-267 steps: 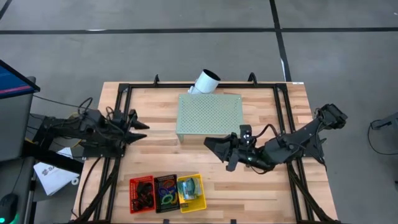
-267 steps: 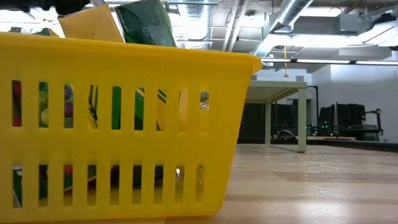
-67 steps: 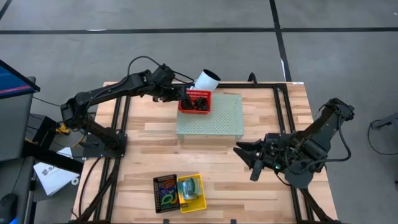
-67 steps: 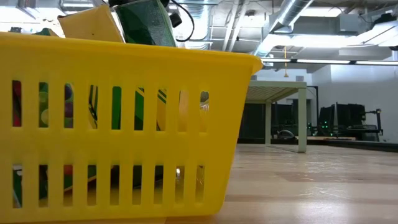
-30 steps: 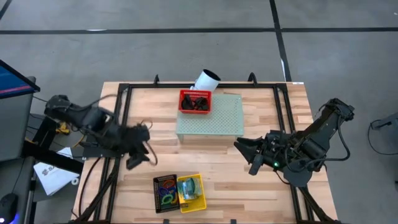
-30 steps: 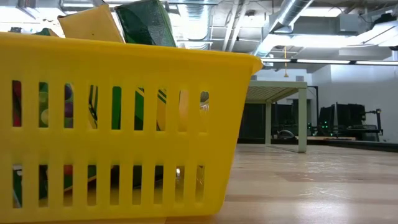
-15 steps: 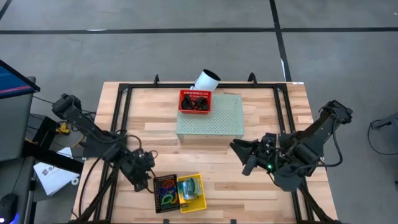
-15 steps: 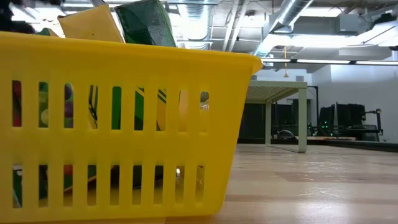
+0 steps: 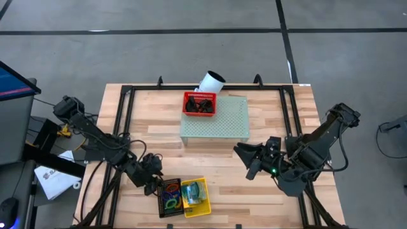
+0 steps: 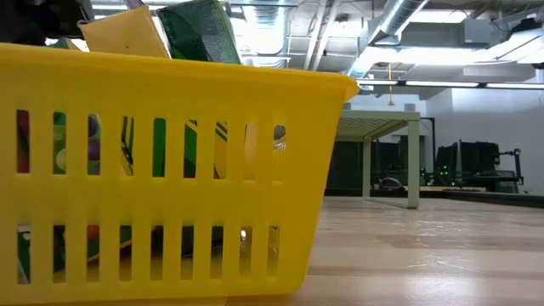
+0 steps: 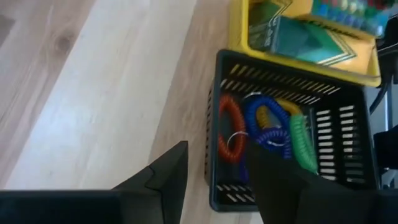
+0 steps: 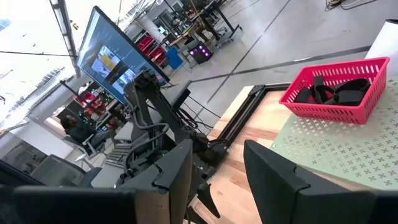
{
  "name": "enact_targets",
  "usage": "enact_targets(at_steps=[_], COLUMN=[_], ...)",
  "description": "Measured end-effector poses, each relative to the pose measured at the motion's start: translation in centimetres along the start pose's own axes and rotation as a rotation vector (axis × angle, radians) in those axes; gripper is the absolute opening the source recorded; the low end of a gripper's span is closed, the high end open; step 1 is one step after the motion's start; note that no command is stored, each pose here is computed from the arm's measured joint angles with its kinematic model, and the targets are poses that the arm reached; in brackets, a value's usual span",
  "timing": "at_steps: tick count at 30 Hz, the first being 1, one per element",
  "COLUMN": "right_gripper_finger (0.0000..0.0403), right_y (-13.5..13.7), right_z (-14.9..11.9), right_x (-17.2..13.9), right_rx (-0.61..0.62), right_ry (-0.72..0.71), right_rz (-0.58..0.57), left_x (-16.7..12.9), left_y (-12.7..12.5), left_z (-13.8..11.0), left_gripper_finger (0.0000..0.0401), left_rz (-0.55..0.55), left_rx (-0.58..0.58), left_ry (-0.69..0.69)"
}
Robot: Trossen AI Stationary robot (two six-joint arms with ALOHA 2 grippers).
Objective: Pick & Place Office Desk Supplies
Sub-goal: Put the black bin on the shelf
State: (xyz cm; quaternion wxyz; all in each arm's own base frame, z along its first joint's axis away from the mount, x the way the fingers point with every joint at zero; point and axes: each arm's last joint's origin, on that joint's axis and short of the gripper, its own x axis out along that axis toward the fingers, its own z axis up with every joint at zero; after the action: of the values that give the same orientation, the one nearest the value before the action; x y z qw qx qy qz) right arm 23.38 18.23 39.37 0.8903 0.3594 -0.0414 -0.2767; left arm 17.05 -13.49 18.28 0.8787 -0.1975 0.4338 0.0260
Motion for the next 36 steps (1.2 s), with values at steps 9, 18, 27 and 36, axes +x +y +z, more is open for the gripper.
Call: enact_targets(at_steps=[9,18,27,36], right_gripper_finger=[0.0143,0.0143,0.0143,0.0143], right_y=[-0.2,-0.2,-0.2,-0.1], right_z=[-0.1,-0.1,-0.1,-0.2], right_x=[0.0,0.0,-0.1,-0.1], right_rx=[-0.023,-0.019,-0.019,-0.019], right_ry=[0.004,0.006,0.008,0.03], right_rz=[-0.006,-0.005,-0.004,0.005], left_x=[1.3,4.0,4.5,4.1], left_y=[0.5,-0.1,0.0,0.3], left_z=[-0.2,-0.4,-0.5,-0.7], left_gripper_finger=[0.0155,0.0155,0.0078,0.0005], left_rz=[0.004,-0.038,-0.024,-0.005], left_rx=[0.065,0.058,0.019,-0.086], left_ry=[-0.048,-0.013,-0.006,0.037])
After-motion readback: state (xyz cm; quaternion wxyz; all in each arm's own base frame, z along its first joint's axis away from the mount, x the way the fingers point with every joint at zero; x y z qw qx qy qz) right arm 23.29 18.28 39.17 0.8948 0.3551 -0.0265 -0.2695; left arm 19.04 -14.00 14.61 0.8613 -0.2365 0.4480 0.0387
